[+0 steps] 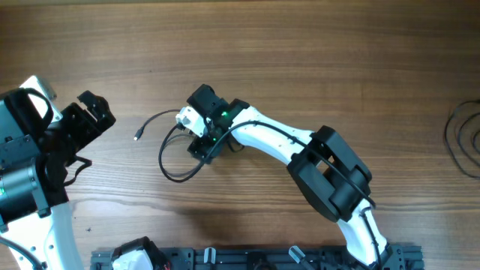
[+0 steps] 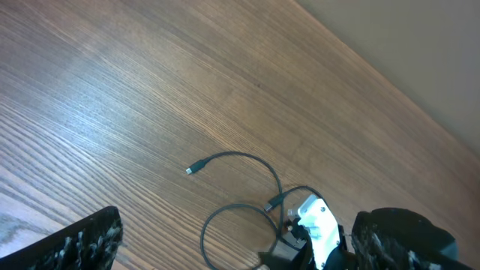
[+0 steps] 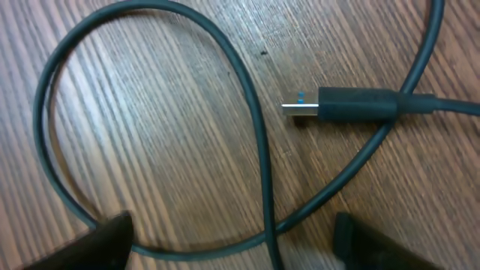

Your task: Untangle cables

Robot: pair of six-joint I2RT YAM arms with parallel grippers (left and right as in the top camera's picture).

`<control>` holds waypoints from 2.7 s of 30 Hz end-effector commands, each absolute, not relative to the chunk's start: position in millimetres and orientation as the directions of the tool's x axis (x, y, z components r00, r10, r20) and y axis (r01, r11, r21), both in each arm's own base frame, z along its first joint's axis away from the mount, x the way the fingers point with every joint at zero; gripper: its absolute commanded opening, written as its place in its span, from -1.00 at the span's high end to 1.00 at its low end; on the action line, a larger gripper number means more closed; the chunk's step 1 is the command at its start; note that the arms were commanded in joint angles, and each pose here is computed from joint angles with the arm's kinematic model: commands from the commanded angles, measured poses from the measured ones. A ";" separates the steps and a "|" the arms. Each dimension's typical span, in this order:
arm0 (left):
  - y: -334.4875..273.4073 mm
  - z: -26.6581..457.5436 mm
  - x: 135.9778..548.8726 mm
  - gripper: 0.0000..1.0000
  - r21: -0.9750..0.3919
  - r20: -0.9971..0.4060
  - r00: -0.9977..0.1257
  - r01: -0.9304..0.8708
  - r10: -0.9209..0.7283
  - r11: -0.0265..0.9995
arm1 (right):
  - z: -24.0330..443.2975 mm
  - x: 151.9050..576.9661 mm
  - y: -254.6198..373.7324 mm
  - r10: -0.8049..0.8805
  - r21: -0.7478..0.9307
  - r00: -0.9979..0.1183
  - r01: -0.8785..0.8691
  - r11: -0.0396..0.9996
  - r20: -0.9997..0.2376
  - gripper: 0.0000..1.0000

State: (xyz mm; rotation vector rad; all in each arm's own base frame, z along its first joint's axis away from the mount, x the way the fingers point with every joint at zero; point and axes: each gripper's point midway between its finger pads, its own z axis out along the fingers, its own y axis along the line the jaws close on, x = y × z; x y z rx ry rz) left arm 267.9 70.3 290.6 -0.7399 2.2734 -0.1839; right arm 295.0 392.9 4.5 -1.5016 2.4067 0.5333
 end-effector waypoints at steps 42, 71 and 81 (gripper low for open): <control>60.8 280.1 251.5 -1.00 -0.299 -0.553 -0.654 -0.421 -0.515 0.856 | 348.0 319.5 -383.1 0.571 0.511 0.213 0.743 0.433 -0.793 0.91; 48.5 271.0 241.4 -1.00 -0.303 -0.502 -0.717 -0.378 -0.484 0.875 | 153.0 348.2 -220.6 0.841 0.771 -0.538 0.509 0.383 -0.062 -0.99; 46.6 267.4 236.2 -1.00 -0.302 -0.478 -0.729 -0.386 -0.489 0.872 | 57.7 299.5 -232.6 0.941 0.021 -0.309 0.949 0.315 -0.138 0.91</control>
